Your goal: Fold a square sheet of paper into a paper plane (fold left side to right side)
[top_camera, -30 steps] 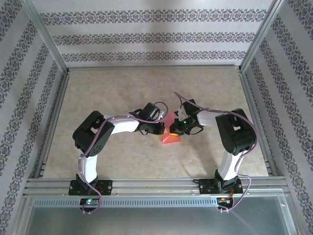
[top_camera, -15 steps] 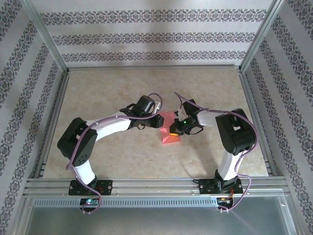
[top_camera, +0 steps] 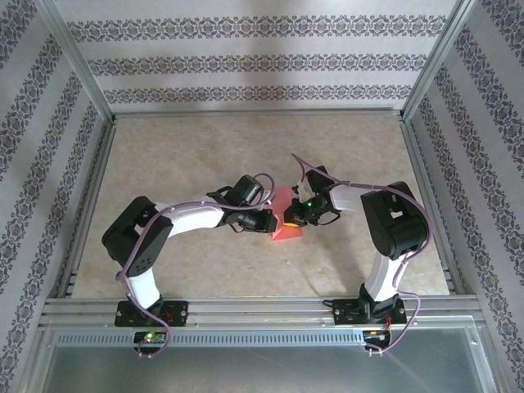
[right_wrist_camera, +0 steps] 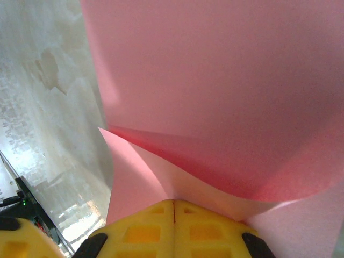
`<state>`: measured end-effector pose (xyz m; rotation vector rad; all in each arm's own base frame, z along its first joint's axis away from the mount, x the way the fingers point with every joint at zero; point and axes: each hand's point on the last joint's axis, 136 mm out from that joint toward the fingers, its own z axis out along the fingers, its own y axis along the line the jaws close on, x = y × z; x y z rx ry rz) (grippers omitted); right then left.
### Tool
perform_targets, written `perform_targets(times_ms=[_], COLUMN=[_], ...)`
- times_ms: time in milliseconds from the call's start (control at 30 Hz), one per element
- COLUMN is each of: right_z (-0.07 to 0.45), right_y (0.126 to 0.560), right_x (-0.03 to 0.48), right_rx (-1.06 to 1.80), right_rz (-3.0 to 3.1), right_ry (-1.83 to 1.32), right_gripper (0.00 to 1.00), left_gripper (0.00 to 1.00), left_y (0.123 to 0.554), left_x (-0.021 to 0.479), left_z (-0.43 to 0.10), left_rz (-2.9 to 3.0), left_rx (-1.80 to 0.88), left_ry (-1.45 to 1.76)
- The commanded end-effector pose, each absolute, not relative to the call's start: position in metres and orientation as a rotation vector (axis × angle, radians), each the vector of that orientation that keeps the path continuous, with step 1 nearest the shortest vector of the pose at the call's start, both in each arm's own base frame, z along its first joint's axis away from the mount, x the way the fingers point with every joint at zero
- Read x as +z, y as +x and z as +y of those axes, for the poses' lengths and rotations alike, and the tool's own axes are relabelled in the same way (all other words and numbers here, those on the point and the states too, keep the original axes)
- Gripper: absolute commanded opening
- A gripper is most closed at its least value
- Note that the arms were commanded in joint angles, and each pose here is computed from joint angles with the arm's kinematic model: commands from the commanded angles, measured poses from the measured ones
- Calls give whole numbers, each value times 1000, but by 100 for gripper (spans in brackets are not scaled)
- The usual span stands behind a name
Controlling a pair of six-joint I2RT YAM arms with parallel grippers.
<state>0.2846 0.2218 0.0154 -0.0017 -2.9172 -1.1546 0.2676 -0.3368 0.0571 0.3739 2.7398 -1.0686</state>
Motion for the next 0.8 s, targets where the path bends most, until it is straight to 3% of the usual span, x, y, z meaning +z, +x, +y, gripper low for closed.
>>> perform_targets(times_ms=[0,767], right_z=[218,216], right_y=[277,277], right_x=[5,5], right_rx=[-1081,-1069], right_rz=[-2914,-2916], right_ry=[8,9], right_gripper=[0,0], left_gripper=[13,11], left_y=[267,250], left_x=[54,29], left_z=[-348,-352], left_rz=[2734,2829], left_rx=[-1148,-1062], left_ry=[357,464])
